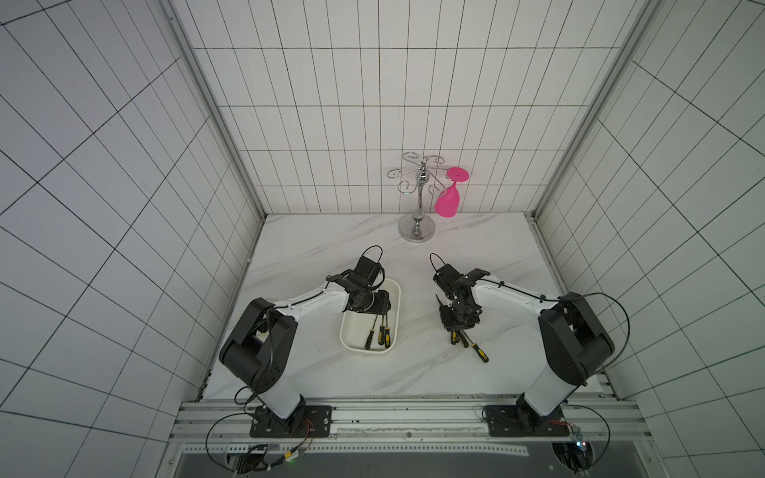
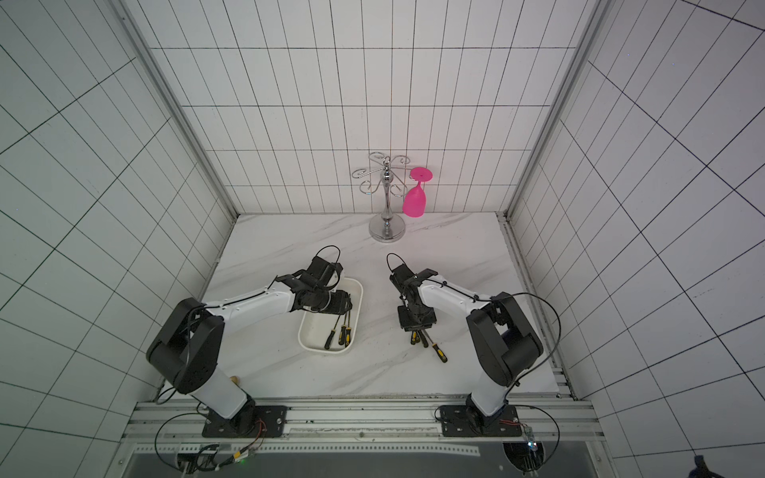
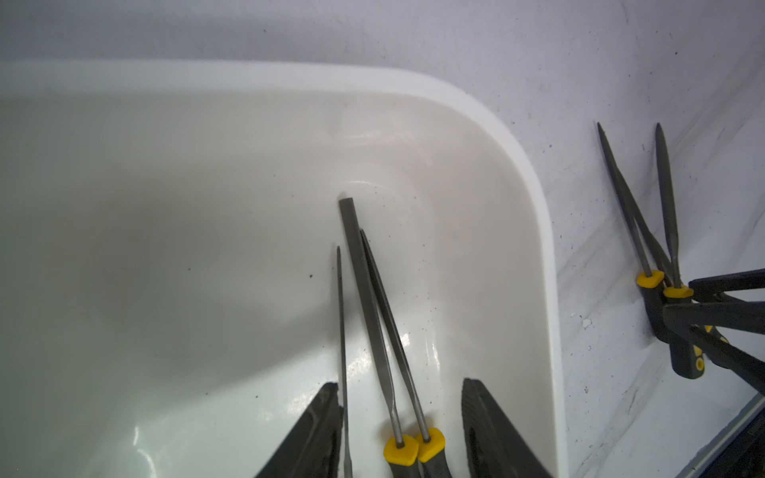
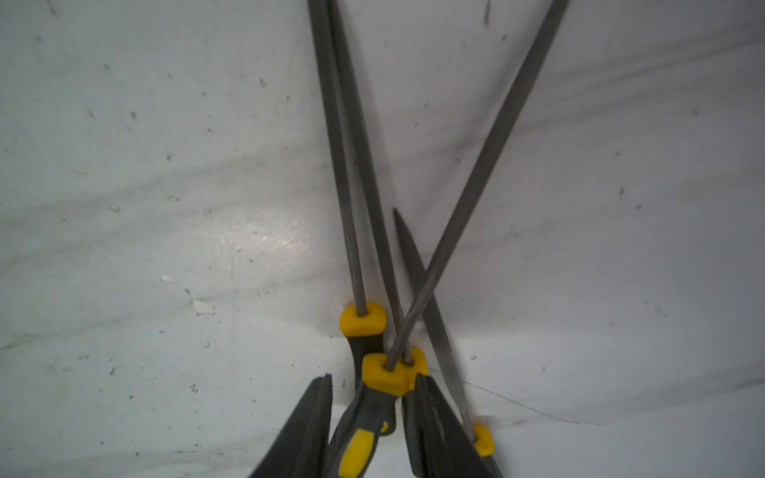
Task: Put the file tool into the storage box
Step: Pick up the file tool from the center of the board.
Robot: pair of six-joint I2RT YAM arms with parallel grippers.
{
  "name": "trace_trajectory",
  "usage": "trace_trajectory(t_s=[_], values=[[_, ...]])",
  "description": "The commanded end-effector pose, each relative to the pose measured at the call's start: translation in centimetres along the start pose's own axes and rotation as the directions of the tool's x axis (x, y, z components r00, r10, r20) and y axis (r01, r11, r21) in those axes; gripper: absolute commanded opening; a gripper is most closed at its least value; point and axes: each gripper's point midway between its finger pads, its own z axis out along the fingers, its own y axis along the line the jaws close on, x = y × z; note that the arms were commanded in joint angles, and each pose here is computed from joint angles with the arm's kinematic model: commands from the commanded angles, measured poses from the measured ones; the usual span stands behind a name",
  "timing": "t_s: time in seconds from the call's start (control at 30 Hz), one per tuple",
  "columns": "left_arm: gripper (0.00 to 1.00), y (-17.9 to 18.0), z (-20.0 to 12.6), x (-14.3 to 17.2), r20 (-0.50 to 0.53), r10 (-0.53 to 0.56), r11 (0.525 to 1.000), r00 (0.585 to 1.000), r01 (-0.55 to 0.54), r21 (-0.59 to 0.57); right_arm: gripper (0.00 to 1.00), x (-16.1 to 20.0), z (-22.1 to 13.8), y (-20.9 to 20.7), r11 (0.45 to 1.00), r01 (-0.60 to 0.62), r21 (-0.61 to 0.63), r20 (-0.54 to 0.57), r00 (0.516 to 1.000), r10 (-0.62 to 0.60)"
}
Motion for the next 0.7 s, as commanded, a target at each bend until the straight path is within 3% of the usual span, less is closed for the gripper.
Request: trace_trajectory(t_s=[0.0, 0.27, 0.47, 0.67], values=[[0.5, -0.6, -0.4, -1.3, 0.039, 0.008, 1.0, 0.999, -0.008, 0.013, 0.32, 1.3, 1.5, -0.2, 1.0, -0.019, -0.006, -0.06, 0.998, 0.019], [0.55, -0.6, -0.6, -1.5, 0.047, 0.007, 1.0, 0.999, -0.008, 0.015, 0.1, 0.7, 1.3, 0.4, 1.0, -0.006, -0.025, -0.04, 0.999, 0.005], [0.62, -1.1, -1.4, -2.2, 0.091, -0.017, 0.998, 0.996, 0.011, 0.066, 0.08, -3.0, -2.6, 2.9, 0.988, 0.039, -0.148, 0.133, 0.991, -0.019], [0.7, -3.5, -2.9, -3.1, 0.171, -0.012, 0.977, 0.985, -0.025, 0.213, 0.09, -5.5, -5.8, 7.6, 0.941, 0.161, -0.299, 0.244, 0.966, -0.088]])
